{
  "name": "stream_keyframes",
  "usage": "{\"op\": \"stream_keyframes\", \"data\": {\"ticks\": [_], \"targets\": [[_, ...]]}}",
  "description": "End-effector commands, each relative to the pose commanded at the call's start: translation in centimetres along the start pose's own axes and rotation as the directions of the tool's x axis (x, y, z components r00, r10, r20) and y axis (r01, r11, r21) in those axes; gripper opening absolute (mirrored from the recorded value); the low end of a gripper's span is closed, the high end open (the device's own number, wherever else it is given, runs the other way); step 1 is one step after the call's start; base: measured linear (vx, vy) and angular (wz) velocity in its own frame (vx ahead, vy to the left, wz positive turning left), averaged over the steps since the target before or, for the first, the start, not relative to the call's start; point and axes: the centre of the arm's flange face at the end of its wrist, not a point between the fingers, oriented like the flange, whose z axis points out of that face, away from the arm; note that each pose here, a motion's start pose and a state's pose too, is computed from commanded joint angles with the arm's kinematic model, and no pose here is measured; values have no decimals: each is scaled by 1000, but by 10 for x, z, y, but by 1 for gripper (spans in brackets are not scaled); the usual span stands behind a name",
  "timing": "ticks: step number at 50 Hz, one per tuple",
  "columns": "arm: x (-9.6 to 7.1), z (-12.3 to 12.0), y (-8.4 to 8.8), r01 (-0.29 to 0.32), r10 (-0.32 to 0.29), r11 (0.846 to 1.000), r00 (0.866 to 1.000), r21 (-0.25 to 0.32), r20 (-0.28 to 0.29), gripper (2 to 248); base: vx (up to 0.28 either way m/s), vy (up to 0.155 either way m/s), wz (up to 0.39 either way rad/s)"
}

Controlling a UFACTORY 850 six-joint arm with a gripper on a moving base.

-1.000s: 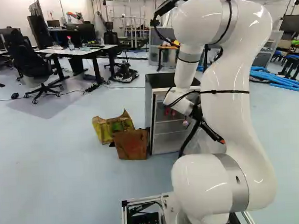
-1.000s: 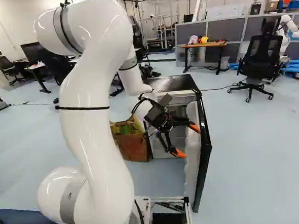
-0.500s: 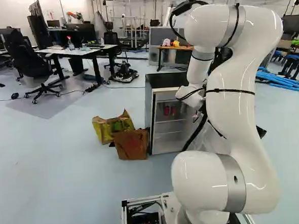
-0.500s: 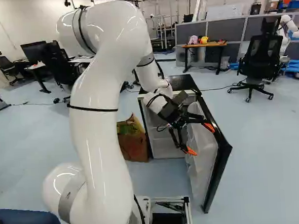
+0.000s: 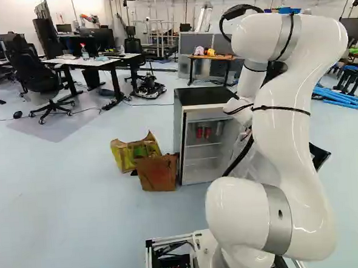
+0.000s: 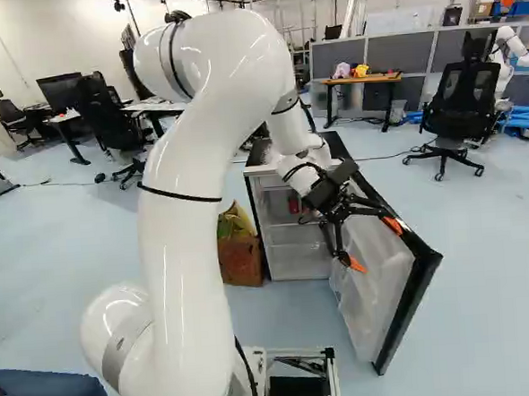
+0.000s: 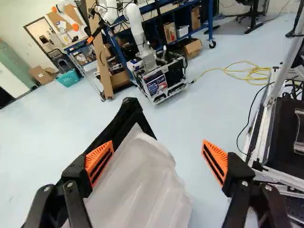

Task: Grab a drink from the fridge

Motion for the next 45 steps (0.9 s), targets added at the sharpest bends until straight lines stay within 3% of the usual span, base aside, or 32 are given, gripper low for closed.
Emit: {"op": "stream_keyframes", "data": {"ticks": [6, 21, 34, 45], "targets": [[0, 5, -11, -15, 15, 1000, 1000, 0, 0, 247, 0, 0, 0], [1, 6, -15, 1, -1, 998, 1000, 57, -1, 247, 0, 0, 0], [8, 13, -4, 50, -48, 991, 999, 123, -18, 247, 0, 0, 0], [16, 19, 7, 110, -104, 970, 994, 218, -37, 247, 0, 0, 0]]}}
